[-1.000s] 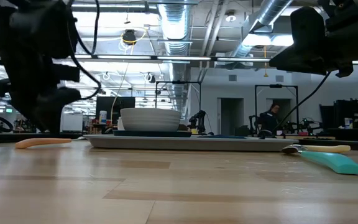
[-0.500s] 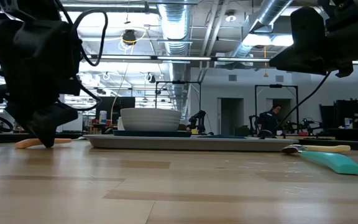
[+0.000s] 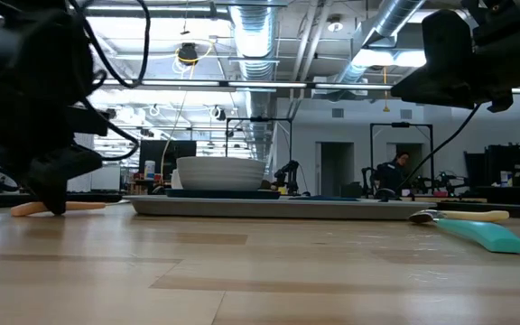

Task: Set up tray
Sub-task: Put the orange fork on the blue napkin on the gray tray

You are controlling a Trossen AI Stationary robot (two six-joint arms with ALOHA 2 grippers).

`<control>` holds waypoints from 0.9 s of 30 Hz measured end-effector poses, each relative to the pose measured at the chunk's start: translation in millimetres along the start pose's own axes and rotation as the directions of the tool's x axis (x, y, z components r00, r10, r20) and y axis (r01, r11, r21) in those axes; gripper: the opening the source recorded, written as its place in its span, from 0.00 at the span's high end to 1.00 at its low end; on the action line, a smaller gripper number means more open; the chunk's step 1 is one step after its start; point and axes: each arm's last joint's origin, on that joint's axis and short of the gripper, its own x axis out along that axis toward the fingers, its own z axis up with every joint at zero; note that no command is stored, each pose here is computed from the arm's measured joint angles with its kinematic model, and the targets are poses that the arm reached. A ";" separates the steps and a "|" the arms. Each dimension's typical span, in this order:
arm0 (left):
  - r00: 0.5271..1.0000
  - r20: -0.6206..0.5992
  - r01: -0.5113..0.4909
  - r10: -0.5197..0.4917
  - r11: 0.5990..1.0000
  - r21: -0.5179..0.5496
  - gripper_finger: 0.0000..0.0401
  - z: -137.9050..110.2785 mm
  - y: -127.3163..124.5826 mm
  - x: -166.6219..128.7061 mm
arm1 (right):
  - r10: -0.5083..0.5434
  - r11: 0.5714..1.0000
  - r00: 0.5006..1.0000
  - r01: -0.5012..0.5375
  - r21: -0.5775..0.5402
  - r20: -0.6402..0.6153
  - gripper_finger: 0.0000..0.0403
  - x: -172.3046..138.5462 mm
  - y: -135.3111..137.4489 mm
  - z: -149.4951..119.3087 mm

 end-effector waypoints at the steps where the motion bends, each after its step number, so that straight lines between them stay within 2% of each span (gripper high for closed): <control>1: 1.000 -0.003 0.007 -0.007 1.000 -0.001 0.85 -2.5 -0.9 -2.0 | 0.000 1.000 1.000 0.000 0.000 0.000 0.71 -0.1 0.0 0.0; 4: 1.000 -0.013 0.026 -0.026 1.000 -0.007 0.85 -9.2 -3.9 -8.5 | 0.000 1.000 1.000 0.000 0.000 0.000 0.71 0.0 0.0 0.0; 10: 0.994 -0.078 0.070 -0.071 0.997 -0.024 0.79 -26.7 -10.9 -26.1 | 0.000 1.000 1.000 0.000 0.000 0.000 0.71 -0.1 0.0 0.0; 15: 0.986 -0.116 0.118 -0.122 0.992 -0.046 0.84 -45.4 -14.8 -40.6 | 0.000 1.000 1.000 0.000 0.000 0.000 0.71 0.0 0.0 0.0; 19: 0.972 -0.151 0.168 -0.178 0.983 -0.074 0.85 -61.2 -18.2 -53.5 | 0.000 1.000 1.000 0.000 0.001 0.000 0.71 -0.1 0.1 0.0; 24: 0.935 -0.183 0.291 -0.303 0.952 -0.089 0.81 -79.4 -26.7 -68.7 | 0.000 1.000 1.000 0.000 0.003 0.000 0.71 0.0 0.2 0.0; 27: 0.901 -0.169 0.388 -0.400 0.916 -0.101 0.82 -86.9 -32.8 -74.4 | 0.001 1.000 1.000 -0.001 0.004 0.000 0.71 -0.1 0.3 0.0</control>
